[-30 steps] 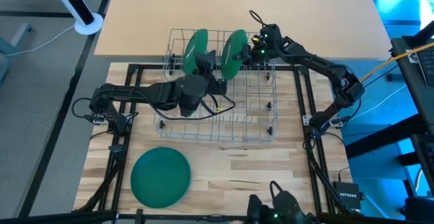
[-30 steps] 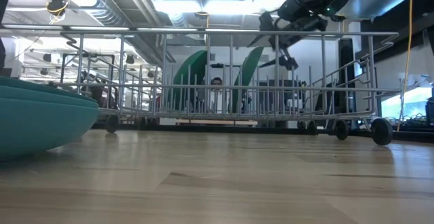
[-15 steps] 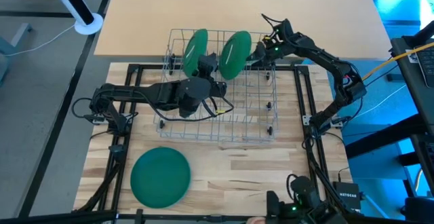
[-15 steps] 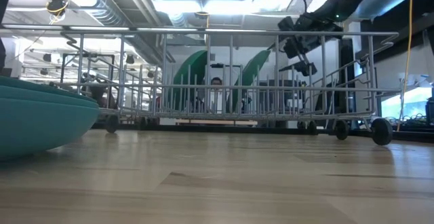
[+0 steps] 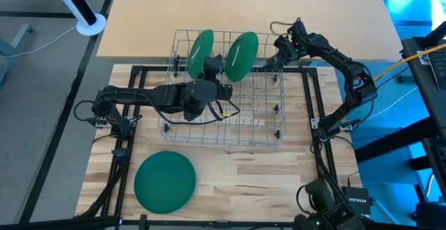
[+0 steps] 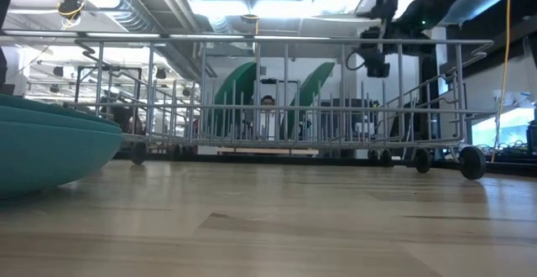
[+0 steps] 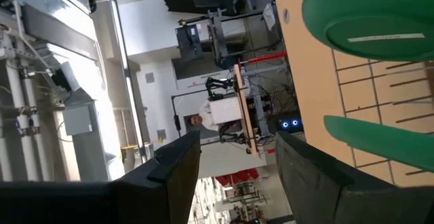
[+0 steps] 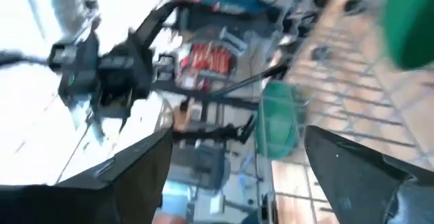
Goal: Sort dishes
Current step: Put the top green plate in the dish rack
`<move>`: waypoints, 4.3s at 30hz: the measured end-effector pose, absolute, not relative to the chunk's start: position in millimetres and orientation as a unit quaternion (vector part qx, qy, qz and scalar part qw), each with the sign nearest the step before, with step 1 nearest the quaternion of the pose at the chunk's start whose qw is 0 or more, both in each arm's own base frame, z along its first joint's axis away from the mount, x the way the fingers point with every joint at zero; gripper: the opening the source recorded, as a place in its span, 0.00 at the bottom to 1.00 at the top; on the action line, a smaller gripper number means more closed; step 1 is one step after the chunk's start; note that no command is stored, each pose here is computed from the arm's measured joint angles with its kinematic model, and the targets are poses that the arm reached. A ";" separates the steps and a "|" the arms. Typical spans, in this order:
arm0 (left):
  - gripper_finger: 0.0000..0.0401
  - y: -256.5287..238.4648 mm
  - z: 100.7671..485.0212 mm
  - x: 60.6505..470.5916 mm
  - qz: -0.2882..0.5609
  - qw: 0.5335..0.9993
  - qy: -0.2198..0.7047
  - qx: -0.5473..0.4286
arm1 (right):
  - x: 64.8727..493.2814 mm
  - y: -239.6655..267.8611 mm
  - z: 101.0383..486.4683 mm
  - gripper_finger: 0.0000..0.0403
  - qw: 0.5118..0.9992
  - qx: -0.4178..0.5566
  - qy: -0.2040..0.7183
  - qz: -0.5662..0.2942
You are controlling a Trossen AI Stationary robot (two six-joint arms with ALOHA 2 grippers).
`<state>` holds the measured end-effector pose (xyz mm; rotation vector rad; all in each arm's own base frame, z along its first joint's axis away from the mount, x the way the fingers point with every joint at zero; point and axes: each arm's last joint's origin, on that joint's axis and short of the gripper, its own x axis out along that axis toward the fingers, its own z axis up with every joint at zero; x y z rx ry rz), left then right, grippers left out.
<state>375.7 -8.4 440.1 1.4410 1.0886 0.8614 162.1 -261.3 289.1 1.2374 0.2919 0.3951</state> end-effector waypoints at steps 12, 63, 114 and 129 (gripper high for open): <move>0.45 -8.4 440.2 375.7 0.363 0.540 0.458 0.606 | 168.3 -237.8 296.8 0.84 0.882 0.401 0.119 0.220; 0.45 -65.4 427.6 361.0 0.468 0.676 0.342 0.455 | 102.0 -62.9 397.6 0.84 0.946 0.072 0.305 -0.080; 0.45 -229.1 320.3 212.0 0.403 0.645 0.535 -0.369 | 106.6 -64.4 397.4 0.84 0.949 0.080 0.299 -0.055; 0.45 -231.4 261.1 180.8 0.548 0.559 0.509 -0.357 | 104.4 -62.7 394.1 0.84 0.944 0.078 0.318 -0.047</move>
